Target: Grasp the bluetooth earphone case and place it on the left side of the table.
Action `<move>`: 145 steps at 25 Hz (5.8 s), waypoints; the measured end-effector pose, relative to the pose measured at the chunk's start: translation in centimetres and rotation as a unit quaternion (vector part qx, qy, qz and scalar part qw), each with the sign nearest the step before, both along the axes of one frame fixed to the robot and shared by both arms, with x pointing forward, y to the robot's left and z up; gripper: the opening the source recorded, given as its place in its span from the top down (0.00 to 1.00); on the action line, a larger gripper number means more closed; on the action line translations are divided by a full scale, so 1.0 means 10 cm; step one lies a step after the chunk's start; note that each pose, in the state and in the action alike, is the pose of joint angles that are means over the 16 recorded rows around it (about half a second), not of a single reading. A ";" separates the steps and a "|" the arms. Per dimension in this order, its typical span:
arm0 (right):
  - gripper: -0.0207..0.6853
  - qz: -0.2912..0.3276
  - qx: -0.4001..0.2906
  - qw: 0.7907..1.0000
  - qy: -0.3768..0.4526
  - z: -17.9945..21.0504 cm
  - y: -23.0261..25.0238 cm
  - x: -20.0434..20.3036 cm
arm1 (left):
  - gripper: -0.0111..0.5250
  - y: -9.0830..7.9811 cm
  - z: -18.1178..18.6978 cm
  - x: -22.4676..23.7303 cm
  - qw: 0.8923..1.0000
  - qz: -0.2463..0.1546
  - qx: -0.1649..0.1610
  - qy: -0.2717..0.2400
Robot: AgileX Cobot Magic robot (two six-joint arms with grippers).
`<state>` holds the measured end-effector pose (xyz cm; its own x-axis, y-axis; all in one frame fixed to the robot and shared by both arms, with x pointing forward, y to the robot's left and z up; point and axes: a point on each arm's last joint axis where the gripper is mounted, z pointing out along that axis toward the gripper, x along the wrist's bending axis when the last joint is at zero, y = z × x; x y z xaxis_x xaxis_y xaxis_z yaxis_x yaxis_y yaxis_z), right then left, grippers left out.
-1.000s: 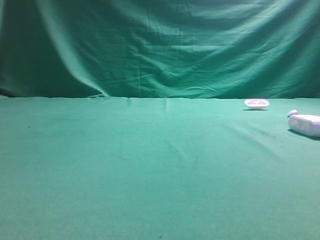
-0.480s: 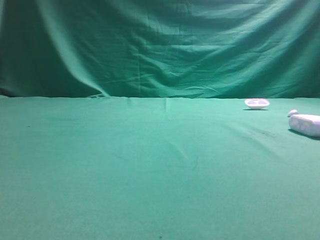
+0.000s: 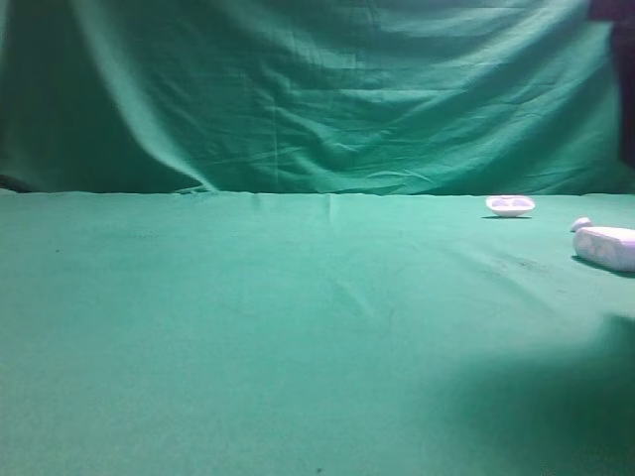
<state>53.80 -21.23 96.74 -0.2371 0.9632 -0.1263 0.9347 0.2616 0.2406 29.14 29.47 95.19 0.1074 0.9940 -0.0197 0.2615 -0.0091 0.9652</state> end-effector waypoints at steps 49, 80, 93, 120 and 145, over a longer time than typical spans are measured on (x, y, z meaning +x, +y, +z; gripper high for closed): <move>0.51 0.266 0.095 0.958 -0.045 0.72 2.43 0.43 | 0.98 0.00 0.00 0.00 1.000 0.000 0.000 0.000; 0.42 0.313 0.061 0.944 -0.087 0.69 3.13 0.11 | 0.98 0.00 0.00 0.00 1.000 0.000 0.000 0.000; 0.96 0.207 0.077 0.966 -0.132 1.80 2.03 0.04 | 0.98 0.00 0.00 0.00 1.000 0.000 0.000 0.000; 0.97 0.121 0.178 0.943 -0.256 1.78 -0.24 -2.03 | 0.98 0.00 0.00 0.00 1.000 0.000 0.000 0.000; 0.97 -0.020 0.143 0.874 -0.465 1.09 -0.79 -2.28 | 0.98 0.00 0.00 0.00 1.000 0.000 0.000 0.000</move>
